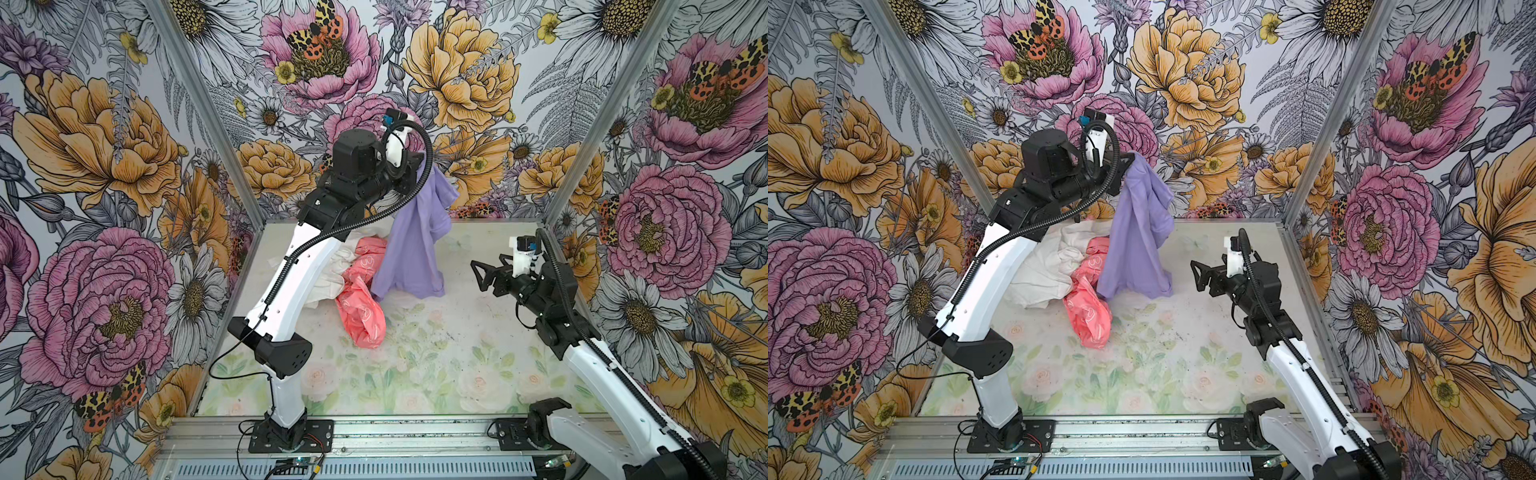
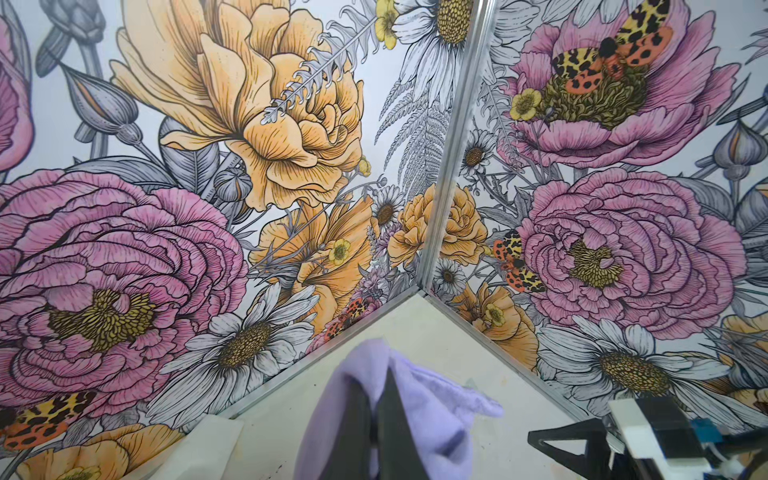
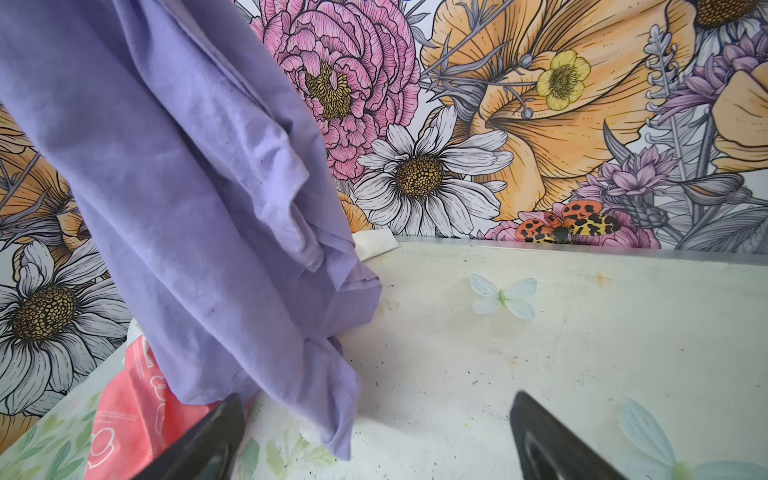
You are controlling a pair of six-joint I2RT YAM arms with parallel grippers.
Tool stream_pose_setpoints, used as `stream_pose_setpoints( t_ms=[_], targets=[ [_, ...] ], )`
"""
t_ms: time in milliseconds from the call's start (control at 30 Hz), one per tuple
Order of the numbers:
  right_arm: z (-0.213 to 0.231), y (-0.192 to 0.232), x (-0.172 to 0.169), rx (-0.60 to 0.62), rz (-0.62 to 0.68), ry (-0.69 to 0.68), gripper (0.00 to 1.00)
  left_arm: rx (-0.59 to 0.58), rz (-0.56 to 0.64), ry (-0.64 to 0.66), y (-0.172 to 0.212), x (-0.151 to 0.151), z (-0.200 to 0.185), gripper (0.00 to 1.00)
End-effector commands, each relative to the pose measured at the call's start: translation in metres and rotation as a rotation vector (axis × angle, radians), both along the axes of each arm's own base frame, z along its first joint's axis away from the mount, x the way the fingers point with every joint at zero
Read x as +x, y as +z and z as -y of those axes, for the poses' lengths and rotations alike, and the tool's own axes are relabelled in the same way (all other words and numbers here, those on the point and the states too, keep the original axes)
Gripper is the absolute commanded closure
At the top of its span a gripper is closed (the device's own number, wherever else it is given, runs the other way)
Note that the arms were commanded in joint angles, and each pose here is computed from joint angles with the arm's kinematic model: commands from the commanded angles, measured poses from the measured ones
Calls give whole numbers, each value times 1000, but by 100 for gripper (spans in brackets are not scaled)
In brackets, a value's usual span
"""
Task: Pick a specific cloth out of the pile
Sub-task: 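Lift the lavender cloth out of the pile with the left gripper, then lower the lavender cloth onto the open table with the left gripper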
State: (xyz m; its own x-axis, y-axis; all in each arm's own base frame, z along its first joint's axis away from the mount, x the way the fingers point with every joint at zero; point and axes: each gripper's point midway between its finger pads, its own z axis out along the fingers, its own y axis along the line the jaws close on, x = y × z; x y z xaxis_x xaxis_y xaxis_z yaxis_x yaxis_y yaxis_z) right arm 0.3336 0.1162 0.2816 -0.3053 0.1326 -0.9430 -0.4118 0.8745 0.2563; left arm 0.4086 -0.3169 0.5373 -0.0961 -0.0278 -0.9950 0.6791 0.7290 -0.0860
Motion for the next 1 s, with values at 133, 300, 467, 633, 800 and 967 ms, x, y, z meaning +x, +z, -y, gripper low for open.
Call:
stream_pose_setpoints(
  t_ms=[133, 300, 467, 633, 800, 967],
  targets=[
    [8, 29, -6, 8, 73, -48, 0, -19, 16, -105, -4, -8, 48, 100],
    [10, 24, -7, -4, 60, -59, 1, 49, -88, -114, -56, 3, 63, 100],
    [8, 17, -5, -3, 40, -49, 1, 141, -214, -102, -123, 9, 72, 100],
    [7, 9, -2, -13, 19, -49, 1, 222, -339, -73, -194, 6, 77, 100],
    [6, -2, 2, -21, -13, -45, 0, 259, -448, -15, -261, -4, 65, 100],
    [3, -12, 7, -25, -46, -33, 1, 281, -551, 12, -316, -20, 56, 100]
  ],
)
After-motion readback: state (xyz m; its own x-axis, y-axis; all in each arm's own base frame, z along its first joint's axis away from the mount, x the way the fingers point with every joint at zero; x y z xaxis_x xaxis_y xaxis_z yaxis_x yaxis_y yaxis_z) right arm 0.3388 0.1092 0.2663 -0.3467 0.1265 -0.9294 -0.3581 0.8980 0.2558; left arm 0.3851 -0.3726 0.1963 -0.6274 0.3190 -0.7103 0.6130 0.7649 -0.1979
